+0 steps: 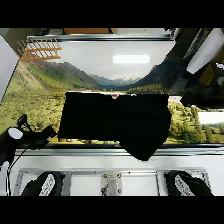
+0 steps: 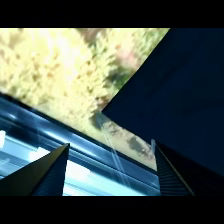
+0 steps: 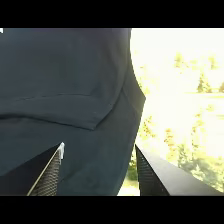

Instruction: Fold the clothes and pants, and hang the long-sleeved shirts on hangers.

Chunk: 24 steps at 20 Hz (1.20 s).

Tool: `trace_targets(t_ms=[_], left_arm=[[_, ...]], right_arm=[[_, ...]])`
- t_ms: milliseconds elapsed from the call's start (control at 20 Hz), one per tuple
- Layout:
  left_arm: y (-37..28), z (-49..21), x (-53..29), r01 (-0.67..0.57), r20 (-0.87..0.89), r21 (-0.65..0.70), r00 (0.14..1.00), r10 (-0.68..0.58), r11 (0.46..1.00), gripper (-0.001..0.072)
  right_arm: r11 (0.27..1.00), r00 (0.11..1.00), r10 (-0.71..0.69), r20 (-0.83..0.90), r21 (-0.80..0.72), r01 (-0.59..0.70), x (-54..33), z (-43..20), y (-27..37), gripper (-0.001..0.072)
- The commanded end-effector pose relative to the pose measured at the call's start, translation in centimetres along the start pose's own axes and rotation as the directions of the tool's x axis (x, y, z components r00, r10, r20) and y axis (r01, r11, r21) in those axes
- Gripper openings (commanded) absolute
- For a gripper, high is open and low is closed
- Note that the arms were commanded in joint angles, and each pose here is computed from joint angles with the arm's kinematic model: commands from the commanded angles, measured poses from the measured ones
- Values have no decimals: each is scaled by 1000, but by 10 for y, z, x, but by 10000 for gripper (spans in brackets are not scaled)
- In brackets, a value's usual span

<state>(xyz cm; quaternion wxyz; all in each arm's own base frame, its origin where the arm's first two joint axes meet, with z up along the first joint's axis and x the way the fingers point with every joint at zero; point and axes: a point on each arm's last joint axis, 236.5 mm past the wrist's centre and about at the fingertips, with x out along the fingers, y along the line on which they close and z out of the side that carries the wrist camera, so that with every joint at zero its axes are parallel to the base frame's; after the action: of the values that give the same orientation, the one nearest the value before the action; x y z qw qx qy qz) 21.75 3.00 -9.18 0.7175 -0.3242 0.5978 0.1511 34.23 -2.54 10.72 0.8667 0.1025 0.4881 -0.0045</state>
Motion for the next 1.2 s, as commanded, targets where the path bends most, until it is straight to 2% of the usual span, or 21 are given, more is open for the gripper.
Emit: trace_targets(t_ms=[0,150,350,550,600,650,700,750,950,1000,1150], left_arm=[[-7,-16,19,79,-1,-117,997,-79,990,546],[-14,-22,38,98,-59,-185,992,-110,978,546],[-45,-10,52,94,-67,-86,993,-100,992,546],[-90,22,50,143,20,-73,990,-142,987,543],[-95,25,49,147,22,-63,989,-146,987,402],[-97,28,50,146,23,-53,989,-145,988,177],[-99,29,49,146,23,-42,989,-145,988,65],[-99,29,48,148,27,-24,989,-147,989,9],[-106,30,31,173,49,62,983,-176,983,9],[-108,29,28,177,51,80,982,-181,981,9],[-111,30,19,189,68,102,978,-196,977,9]], right_arm=[[1000,1000,18,18,6,-18,-5,1,5,488],[999,999,31,19,11,-31,-5,2,8,489],[999,999,31,18,11,-31,-5,1,8,488],[999,1000,29,-1,15,-29,-2,-5,6,490],[1000,999,26,-23,18,-26,2,-13,5,490],[999,998,24,-57,23,-23,9,-24,3,490],[999,994,28,-110,33,-24,18,-43,2,491],[998,985,31,-172,53,-22,30,-65,0,491],[980,899,67,-433,200,23,72,-174,-5,505],[973,874,98,-475,231,16,78,-196,0,548],[946,817,189,-545,323,-3,90,-240,17,548]])
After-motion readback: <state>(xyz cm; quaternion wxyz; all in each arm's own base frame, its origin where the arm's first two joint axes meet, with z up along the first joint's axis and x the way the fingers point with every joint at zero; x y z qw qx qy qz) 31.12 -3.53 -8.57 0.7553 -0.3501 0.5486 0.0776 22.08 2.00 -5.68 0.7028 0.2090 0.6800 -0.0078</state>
